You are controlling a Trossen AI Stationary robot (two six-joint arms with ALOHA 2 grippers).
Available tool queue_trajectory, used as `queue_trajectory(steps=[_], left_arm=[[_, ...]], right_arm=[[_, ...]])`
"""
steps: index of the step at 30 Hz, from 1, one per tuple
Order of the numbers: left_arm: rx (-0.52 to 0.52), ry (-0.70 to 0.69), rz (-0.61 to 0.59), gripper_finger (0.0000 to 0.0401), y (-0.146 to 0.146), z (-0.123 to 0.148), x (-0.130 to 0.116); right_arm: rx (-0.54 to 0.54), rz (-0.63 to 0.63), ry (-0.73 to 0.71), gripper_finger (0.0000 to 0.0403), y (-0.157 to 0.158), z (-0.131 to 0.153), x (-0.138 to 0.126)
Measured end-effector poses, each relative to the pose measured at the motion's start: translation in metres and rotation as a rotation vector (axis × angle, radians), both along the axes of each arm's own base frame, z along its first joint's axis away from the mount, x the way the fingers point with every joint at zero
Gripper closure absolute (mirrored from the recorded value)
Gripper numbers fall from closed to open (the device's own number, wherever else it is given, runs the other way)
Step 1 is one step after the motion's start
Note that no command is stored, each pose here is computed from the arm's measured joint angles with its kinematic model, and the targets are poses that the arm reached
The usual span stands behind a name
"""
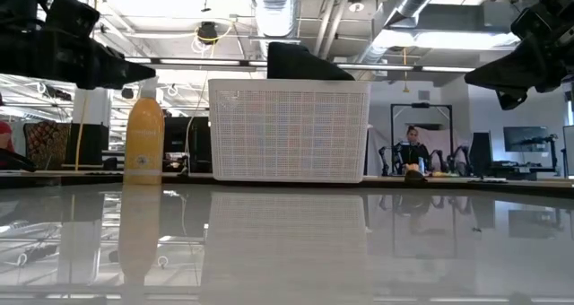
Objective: Fold laundry
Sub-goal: Remove the dark blue jeans from the white bin
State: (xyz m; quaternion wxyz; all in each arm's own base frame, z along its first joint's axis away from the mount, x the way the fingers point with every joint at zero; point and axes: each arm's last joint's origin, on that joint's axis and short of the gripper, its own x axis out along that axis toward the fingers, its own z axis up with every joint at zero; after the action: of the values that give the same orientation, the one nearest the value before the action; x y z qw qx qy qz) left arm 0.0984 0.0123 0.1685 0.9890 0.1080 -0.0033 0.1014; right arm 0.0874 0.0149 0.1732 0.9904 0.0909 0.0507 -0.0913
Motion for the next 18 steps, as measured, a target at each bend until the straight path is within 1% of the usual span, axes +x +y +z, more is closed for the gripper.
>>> queue_trajectory(steps=[3, 5, 6, 9, 12, 14, 15, 16, 18], left_arm=[[-0.149, -0.046, -0.056, 0.0401, -0.001, 0.002, 0.0], [-0.226, -0.08, -0.052, 0.0401, -0.001, 0.004, 0.0], [-0.242, -0.096, -0.035, 0.0401, -0.001, 0.005, 0.0], [-0.247, -0.145, 0.047, 0.0401, 0.002, 0.008, -0.001], [-0.308, -0.212, 0.106, 0.0401, 0.004, 0.012, -0.002], [-0.366, -0.255, 0.109, 0.0401, 0.004, 0.014, -0.003], [-0.384, -0.275, 0.112, 0.0401, 0.004, 0.016, -0.003], [-0.388, -0.293, 0.113, 0.0401, 0.004, 0.017, -0.003], [-0.361, -0.324, 0.101, 0.0401, 0.004, 0.021, -0.002]], right_arm=[[0.0, 0.0, 0.0, 0.0377, 0.0, 0.0, 0.0], [0.0, 0.0, -0.001, 0.0377, 0.0, 0.0, 0.0], [0.002, 0.0, -0.005, 0.0377, 0.0, 0.0, 0.0], [0.014, 0.0, -0.042, 0.0377, 0.0, 0.003, 0.001], [0.033, -0.005, -0.127, 0.0377, 0.0, 0.012, 0.001], [-0.013, -0.043, -0.18, 0.0377, -0.002, 0.018, 0.001], [-0.012, -0.075, -0.222, 0.0377, -0.003, 0.023, 0.0], [-0.01, -0.113, -0.27, 0.0377, -0.005, 0.028, 0.0], [-0.044, -0.18, -0.344, 0.0377, -0.01, 0.037, -0.002]])
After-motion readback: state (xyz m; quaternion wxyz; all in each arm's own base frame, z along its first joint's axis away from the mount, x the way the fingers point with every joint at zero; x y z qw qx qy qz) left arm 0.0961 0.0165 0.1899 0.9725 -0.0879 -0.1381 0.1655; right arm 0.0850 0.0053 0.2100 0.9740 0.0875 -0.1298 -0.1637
